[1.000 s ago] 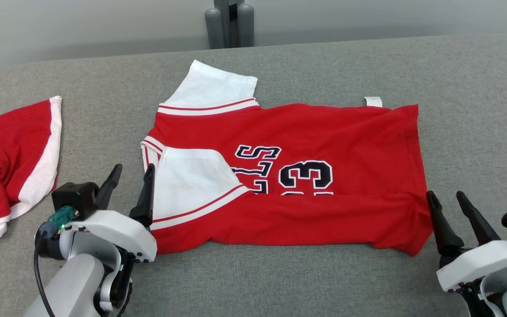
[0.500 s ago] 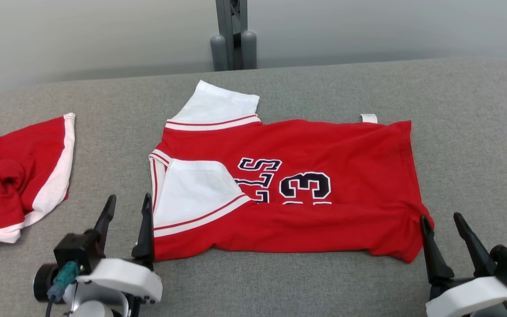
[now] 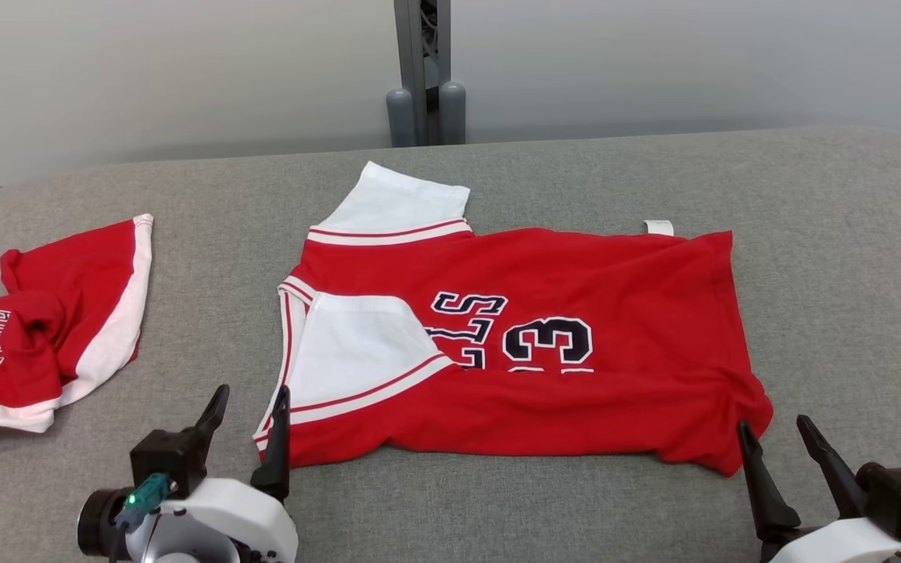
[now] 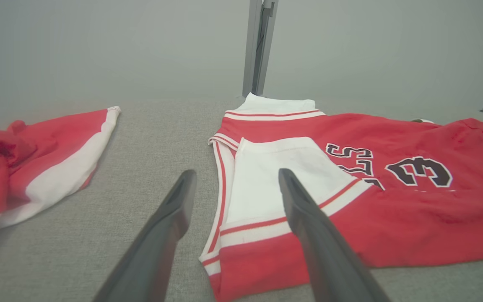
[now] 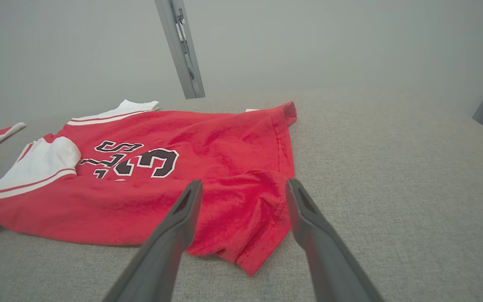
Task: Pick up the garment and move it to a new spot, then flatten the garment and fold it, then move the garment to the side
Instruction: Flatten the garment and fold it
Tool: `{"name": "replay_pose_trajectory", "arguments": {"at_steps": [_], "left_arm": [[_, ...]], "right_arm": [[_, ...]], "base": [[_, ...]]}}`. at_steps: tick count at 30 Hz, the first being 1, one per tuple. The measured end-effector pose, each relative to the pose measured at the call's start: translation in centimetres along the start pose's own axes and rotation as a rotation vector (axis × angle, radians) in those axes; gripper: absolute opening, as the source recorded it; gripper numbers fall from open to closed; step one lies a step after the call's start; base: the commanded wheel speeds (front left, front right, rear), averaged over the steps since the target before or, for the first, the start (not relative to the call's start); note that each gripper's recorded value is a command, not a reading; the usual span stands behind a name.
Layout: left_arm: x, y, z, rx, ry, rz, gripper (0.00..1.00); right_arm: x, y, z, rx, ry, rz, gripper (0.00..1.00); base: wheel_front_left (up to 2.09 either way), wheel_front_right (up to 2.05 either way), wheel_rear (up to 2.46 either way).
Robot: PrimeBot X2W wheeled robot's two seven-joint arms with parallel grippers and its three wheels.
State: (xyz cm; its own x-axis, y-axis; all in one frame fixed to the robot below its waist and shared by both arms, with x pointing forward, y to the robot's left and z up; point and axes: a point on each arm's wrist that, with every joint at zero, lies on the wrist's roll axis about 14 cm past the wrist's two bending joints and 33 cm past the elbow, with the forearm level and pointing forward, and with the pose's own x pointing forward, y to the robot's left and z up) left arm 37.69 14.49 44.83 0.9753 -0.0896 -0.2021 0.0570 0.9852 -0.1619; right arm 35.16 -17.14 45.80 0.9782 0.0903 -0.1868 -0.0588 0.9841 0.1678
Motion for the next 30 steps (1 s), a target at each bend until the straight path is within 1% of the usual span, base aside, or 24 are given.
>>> {"name": "replay_pose_trajectory", "arguments": {"at_steps": [4,8,16,20,25,26,27,28,30], "left_arm": [[0.8,-0.2,-0.2,0.015,0.032,-0.016,1.00],[1.5,-0.5,-2.0,0.023,0.127,-0.035,1.00],[1.9,-0.3,-6.5,-0.029,0.319,-0.032,1.00],[1.7,0.1,-8.4,-0.064,0.399,-0.013,1.00],[2.0,0.2,-9.1,-0.106,0.443,-0.006,1.00],[2.0,0.2,-9.2,-0.110,0.448,-0.006,0.49],[2.0,0.2,-9.2,-0.114,0.448,-0.006,0.17],[2.1,0.1,-9.2,-0.123,0.450,-0.006,0.00],[2.0,0.1,-9.2,-0.129,0.453,-0.009,0.00]], "right_arm": [[0.4,-0.2,-0.6,-0.010,0.031,-0.006,1.00],[1.2,0.1,-2.3,-0.011,0.097,0.004,1.00],[2.4,-0.1,-6.9,-0.003,0.250,0.007,1.00],[2.8,-0.2,-8.4,0.010,0.287,0.003,1.00],[3.9,0.2,-9.0,0.023,0.300,0.016,1.00],[4.1,0.3,-9.1,0.026,0.301,0.019,1.00],[4.3,0.5,-9.1,0.030,0.304,0.025,0.35],[4.5,0.8,-9.2,0.036,0.305,0.031,0.00],[4.7,1.0,-9.3,0.045,0.313,0.041,0.00]], "base": [[0.00,0.00,0.00],[0.00,0.00,0.00],[0.00,0.00,0.00],[0.00,0.00,0.00],[0.00,0.00,0.00],[0.00,0.00,0.00],[0.00,0.00,0.00],[0.00,0.00,0.00],[0.00,0.00,0.00]]}}
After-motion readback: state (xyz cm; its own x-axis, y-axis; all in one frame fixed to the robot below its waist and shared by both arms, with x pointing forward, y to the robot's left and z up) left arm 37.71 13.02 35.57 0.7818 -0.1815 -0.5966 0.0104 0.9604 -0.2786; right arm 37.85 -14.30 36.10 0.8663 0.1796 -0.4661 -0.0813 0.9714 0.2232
